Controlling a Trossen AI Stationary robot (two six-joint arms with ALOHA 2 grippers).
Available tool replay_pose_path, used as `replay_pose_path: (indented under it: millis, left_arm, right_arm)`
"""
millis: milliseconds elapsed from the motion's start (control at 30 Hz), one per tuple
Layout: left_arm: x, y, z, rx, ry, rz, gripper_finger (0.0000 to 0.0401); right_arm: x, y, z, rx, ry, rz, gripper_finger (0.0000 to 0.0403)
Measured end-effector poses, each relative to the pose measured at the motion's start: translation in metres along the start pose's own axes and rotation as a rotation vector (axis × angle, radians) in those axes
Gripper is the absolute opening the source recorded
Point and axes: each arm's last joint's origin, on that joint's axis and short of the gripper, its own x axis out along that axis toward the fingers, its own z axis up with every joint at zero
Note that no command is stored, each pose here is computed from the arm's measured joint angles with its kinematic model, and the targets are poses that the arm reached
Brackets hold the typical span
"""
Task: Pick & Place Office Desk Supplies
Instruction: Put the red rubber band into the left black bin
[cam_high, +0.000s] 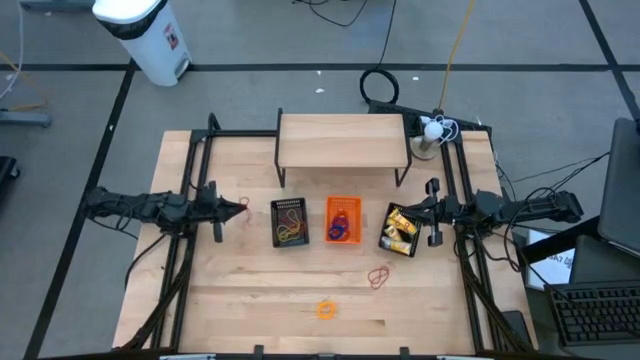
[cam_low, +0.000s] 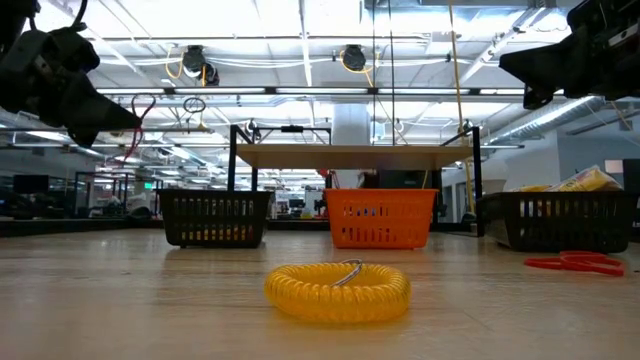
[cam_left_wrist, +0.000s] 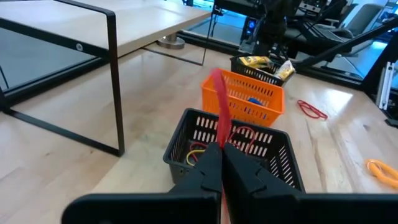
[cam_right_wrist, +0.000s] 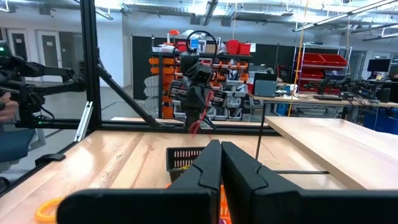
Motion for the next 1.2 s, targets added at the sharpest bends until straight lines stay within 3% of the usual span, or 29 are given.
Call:
replay_pose_path:
  millis: [767,900,1033,1200]
  left_arm:
    - [0.0,-0.001,0.002,-0.027,-0.017,-0.005,0.0]
    - [0.001,-0.005,0.012,-0.139,-0.083,-0.046,0.0]
    - [0.006,-0.013,0.028,-0.124,-0.087,-0.072,0.0]
    - [0.025,-0.028,0.051,-0.058,0.007,-0.034,0.0]
  right_arm:
    - [0.0,0.0,-0.001,-0.021,0.008,0.0,0.0003]
    - [0.0,0.0,-0.001,-0.03,0.007,0.0,0.0002]
    - [0.0,0.0,0.0,-0.028,-0.005,-0.001,0.0004]
    - [0.0,0.0,0.001,-0.028,-0.008,-0.001,0.0004]
